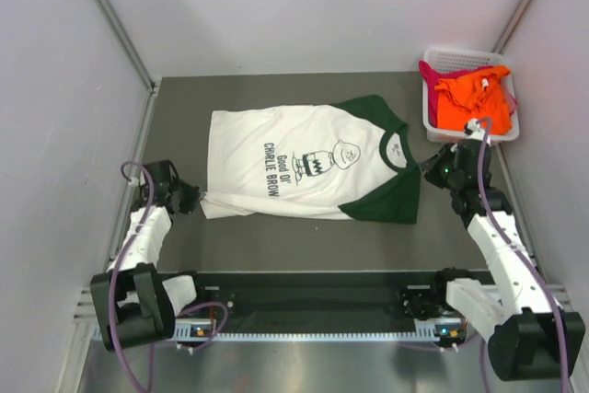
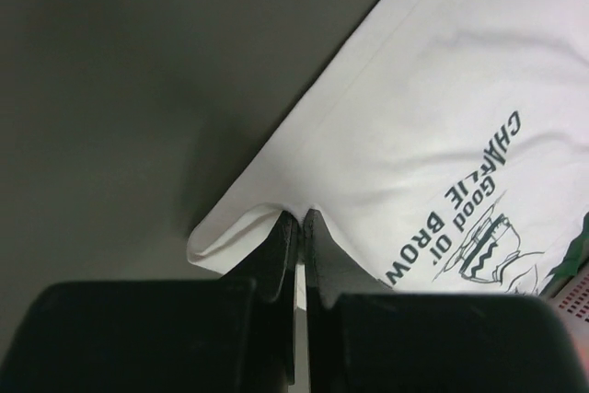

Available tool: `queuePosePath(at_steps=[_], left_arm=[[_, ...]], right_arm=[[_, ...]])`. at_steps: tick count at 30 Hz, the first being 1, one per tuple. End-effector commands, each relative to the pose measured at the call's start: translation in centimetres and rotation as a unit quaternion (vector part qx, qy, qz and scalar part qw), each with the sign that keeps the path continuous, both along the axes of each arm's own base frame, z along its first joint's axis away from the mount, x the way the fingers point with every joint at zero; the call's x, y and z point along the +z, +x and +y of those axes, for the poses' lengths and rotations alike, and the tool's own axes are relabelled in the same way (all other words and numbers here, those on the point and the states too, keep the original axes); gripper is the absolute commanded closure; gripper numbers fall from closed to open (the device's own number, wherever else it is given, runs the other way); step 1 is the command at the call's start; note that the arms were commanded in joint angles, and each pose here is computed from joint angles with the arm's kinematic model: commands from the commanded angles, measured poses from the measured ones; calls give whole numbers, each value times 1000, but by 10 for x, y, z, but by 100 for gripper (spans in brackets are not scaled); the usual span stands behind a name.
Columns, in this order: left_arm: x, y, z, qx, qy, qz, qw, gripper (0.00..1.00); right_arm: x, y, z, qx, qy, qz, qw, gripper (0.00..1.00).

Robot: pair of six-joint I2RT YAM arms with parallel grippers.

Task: Fold and stack the t-shirts
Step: Fold the tshirt

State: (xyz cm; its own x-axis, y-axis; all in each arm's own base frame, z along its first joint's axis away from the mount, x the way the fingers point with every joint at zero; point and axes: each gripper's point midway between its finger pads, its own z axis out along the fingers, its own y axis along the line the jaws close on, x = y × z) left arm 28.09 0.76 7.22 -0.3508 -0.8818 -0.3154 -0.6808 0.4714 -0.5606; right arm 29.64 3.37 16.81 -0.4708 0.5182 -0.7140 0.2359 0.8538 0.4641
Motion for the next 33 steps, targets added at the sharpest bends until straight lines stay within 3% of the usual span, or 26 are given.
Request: queuePosePath(at_steps=[1, 10, 14, 33], left_arm=[[23, 29, 15, 12, 26, -41, 999, 100], [35, 66, 7, -5, -7, -72, 997, 100], [28, 76, -3, -32, 2, -53, 998, 100], [27, 96, -24, -63, 47, -38, 996, 100]], right_arm=[[37, 37, 0, -11, -37, -54, 998, 100], [49, 89, -5, -30, -64, -50, 996, 100], [57, 99, -12, -37, -74, -51, 995, 100], [66, 108, -33, -57, -92, -53, 993, 100]])
